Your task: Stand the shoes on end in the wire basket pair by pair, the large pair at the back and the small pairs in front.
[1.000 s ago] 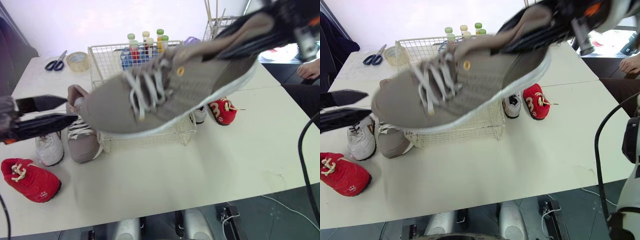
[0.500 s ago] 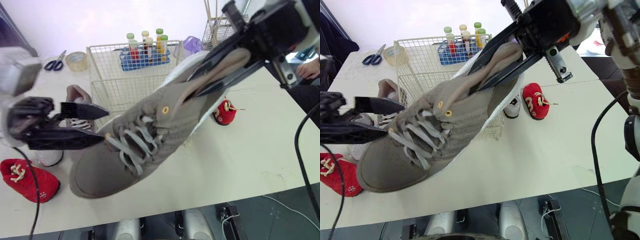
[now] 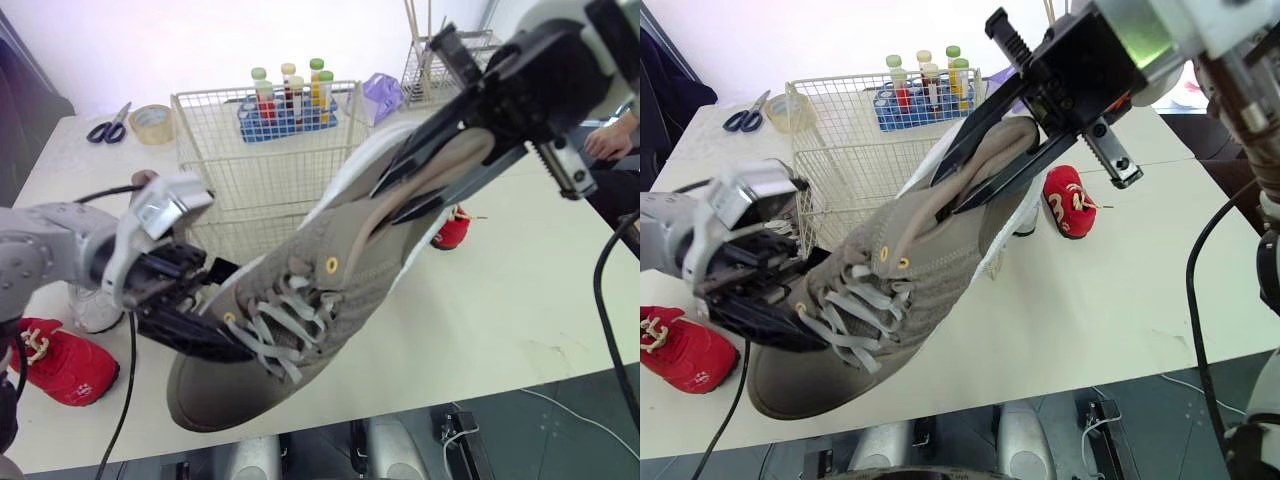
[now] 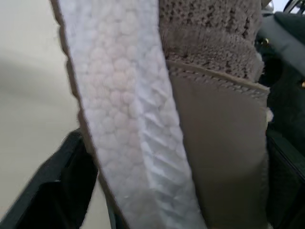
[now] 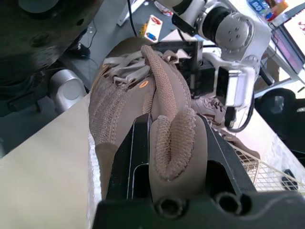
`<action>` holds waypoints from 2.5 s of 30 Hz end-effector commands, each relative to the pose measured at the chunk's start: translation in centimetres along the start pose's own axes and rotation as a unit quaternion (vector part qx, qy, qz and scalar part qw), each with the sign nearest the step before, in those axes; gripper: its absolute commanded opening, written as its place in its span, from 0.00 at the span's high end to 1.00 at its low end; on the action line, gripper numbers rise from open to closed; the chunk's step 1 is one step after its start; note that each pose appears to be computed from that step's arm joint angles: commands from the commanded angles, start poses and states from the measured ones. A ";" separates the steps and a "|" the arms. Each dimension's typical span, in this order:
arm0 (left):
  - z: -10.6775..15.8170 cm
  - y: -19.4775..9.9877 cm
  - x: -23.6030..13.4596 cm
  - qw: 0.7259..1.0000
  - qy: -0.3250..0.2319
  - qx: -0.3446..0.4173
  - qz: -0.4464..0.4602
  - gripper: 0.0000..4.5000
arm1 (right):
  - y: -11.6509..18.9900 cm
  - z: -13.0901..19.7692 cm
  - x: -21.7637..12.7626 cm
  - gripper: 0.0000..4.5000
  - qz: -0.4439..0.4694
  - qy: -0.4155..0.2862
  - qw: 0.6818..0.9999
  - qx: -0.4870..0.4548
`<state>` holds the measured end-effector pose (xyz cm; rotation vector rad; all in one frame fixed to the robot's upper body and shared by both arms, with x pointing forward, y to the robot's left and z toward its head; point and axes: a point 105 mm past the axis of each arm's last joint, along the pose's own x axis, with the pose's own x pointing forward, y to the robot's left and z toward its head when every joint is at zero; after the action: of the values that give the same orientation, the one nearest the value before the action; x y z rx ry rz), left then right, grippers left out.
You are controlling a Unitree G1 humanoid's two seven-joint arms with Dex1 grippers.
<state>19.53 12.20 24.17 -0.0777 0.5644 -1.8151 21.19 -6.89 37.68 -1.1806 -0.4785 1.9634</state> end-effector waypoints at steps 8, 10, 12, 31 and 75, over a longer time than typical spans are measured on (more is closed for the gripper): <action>1.4 0.7 0.1 0.998 -0.029 0.050 0.031 0.75 | -0.8 0.9 -2.7 0.88 -0.059 -0.007 0.998 0.017; 1.3 0.5 0.2 0.997 -0.048 0.051 0.041 0.75 | -0.9 -0.6 -4.0 0.69 -0.094 0.016 0.994 0.060; 1.3 0.4 0.3 0.995 -0.070 0.052 0.050 0.75 | -0.5 -1.8 -4.9 0.52 -0.118 0.035 0.987 0.103; 5.1 2.0 0.7 0.939 -0.300 0.108 0.132 0.75 | 5.2 -6.8 -3.5 0.09 -0.359 -0.362 0.695 0.508; 3.9 4.0 -0.5 0.934 -0.235 0.138 0.230 0.01 | 0.7 -4.4 -0.9 0.69 -0.341 -0.357 0.777 0.390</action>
<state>24.77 10.13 25.48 -0.2267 -0.0054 -1.3561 26.18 -7.73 32.26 0.3695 -0.1185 1.5554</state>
